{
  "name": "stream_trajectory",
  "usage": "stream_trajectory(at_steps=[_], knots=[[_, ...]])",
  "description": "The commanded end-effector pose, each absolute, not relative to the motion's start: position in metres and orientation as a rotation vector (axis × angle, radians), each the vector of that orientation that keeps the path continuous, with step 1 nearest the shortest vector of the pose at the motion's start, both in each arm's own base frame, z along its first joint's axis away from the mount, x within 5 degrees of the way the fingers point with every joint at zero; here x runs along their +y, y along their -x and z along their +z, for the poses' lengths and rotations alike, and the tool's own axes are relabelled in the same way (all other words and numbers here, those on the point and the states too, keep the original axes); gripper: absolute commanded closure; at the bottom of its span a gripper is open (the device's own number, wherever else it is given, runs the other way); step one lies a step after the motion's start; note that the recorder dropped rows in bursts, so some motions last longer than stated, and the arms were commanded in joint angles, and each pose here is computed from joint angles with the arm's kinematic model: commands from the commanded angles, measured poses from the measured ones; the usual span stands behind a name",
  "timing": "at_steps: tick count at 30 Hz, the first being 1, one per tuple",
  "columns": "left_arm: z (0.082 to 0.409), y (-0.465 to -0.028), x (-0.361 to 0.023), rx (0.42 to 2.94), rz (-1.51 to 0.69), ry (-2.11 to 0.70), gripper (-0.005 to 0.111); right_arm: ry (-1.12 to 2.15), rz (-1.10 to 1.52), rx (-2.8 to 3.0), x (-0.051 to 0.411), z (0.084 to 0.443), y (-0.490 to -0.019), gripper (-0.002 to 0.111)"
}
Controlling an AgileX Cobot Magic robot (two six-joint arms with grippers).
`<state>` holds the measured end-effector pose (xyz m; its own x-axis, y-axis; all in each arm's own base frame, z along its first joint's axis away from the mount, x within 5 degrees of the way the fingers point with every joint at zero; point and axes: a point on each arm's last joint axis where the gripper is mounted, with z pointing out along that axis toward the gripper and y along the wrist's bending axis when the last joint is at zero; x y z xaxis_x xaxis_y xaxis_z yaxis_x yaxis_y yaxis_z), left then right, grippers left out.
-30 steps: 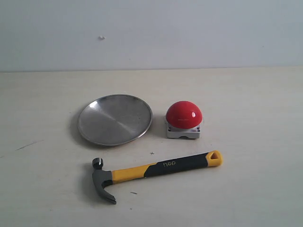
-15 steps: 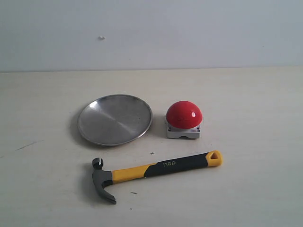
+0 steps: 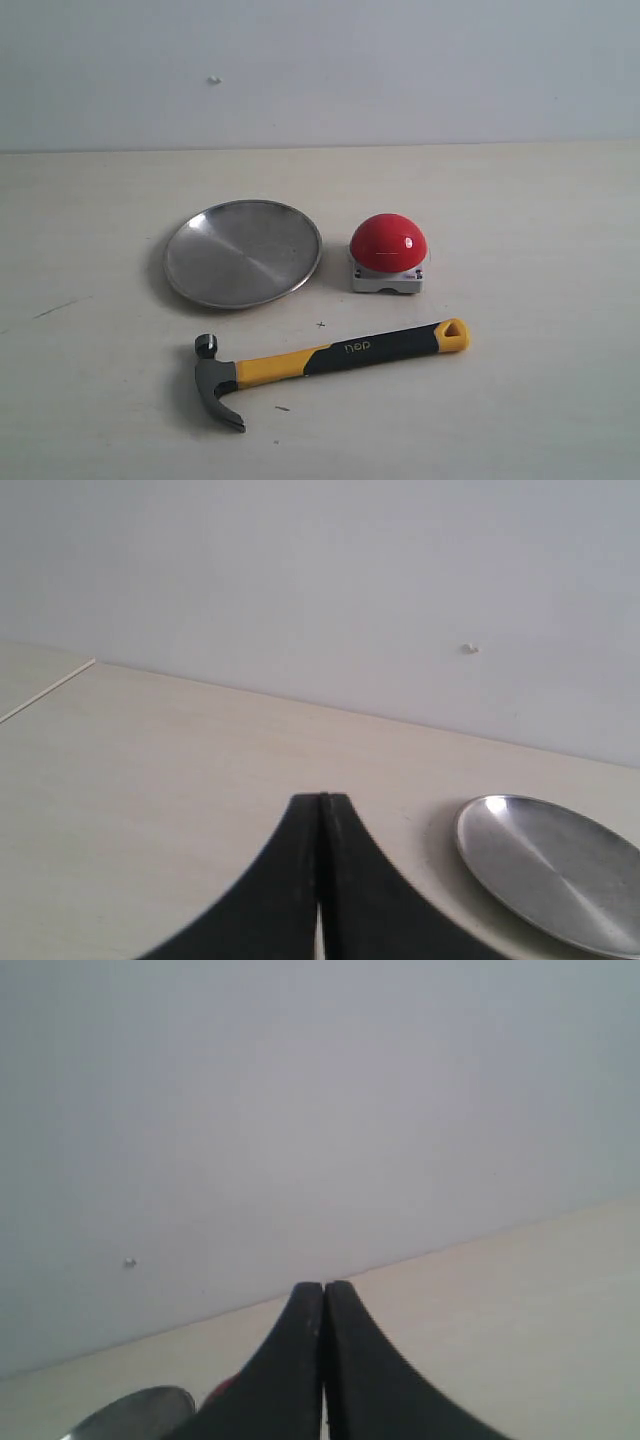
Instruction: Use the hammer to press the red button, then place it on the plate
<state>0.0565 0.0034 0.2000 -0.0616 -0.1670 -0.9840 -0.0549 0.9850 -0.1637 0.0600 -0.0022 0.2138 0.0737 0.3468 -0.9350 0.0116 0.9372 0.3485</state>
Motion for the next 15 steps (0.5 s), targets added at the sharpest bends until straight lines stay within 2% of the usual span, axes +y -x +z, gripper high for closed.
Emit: stream_trajectory(at_steps=[1, 8, 10, 15], knots=[[0.199, -0.056, 0.003, 1.627, -0.102, 0.182, 0.107, -0.286, 0.287, 1.332, -0.002, 0.226, -0.058, 0.108], [0.199, -0.056, 0.003, 1.627, -0.102, 0.182, 0.107, -0.304, 0.405, 1.125, -0.002, 0.244, -0.055, 0.108], [0.199, -0.056, 0.003, 1.627, -0.102, 0.182, 0.107, -0.290, 0.375, 1.167, -0.001, 0.246, -0.058, 0.108], [0.199, -0.056, 0.003, 1.627, -0.102, 0.182, 0.107, -0.235, 0.273, 1.308, -0.001, 0.281, -0.071, 0.108]])
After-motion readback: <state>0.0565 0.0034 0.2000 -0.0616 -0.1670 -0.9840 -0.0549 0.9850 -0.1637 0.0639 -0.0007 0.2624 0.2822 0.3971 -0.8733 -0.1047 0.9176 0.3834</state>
